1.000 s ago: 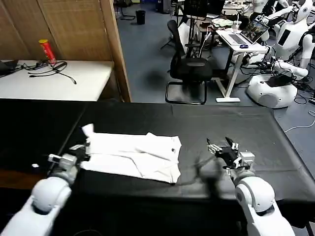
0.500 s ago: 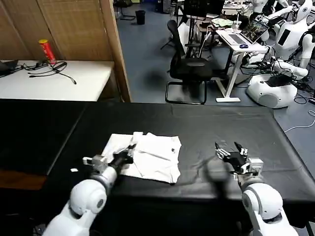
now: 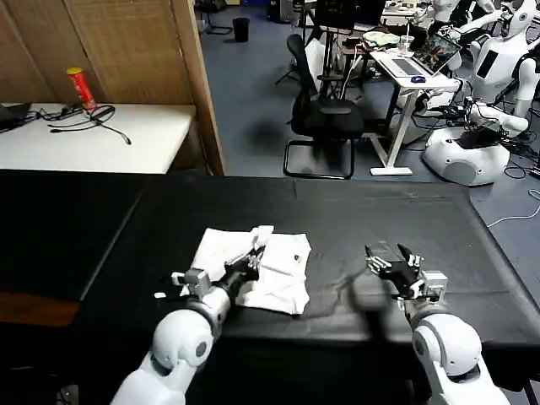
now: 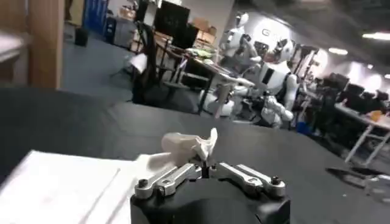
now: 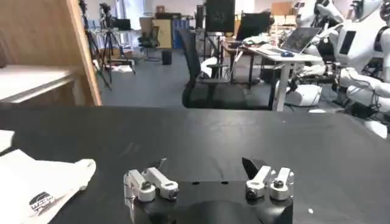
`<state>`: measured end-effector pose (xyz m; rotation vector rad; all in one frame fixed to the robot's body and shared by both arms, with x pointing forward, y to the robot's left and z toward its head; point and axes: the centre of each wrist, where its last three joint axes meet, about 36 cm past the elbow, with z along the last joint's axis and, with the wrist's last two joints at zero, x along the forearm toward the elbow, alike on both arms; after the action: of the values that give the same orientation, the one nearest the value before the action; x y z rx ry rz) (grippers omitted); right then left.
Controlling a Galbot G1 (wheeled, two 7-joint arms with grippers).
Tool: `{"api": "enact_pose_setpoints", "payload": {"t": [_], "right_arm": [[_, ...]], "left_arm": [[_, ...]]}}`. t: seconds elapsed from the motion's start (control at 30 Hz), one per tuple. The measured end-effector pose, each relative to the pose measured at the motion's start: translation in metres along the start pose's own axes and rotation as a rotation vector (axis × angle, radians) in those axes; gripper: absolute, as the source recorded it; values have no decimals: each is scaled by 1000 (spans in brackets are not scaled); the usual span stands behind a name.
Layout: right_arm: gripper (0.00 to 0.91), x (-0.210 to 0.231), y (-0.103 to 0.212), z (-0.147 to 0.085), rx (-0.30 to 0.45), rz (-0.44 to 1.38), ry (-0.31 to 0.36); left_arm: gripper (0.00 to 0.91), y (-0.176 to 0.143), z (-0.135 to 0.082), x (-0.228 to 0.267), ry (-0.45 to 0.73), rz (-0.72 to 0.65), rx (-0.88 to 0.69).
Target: Fold and organize the clothes.
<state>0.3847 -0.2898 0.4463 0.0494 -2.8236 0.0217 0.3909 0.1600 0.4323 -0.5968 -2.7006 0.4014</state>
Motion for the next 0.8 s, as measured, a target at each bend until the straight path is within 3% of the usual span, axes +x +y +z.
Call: {"api": "enact_pose_setpoints", "payload": {"t": [0.1, 0.13, 0.43, 0.63, 0.8], "right_arm": [[878, 0, 3, 0, 3, -15, 1], [878, 0, 3, 0, 4, -20, 0], [878, -2, 7, -6, -7, -94, -1], [878, -6, 15, -11, -4, -152, -3], [878, -14, 36, -7, 8, -239, 12]], "left_arm": [[0, -2, 5, -5, -3, -2, -7], [878, -2, 7, -7, -4, -1, -9], [878, -8, 23, -15, 3, 32, 5], [878, -17, 28, -20, -9, 68, 141], [878, -10, 13, -11, -96, 16, 84]]}}
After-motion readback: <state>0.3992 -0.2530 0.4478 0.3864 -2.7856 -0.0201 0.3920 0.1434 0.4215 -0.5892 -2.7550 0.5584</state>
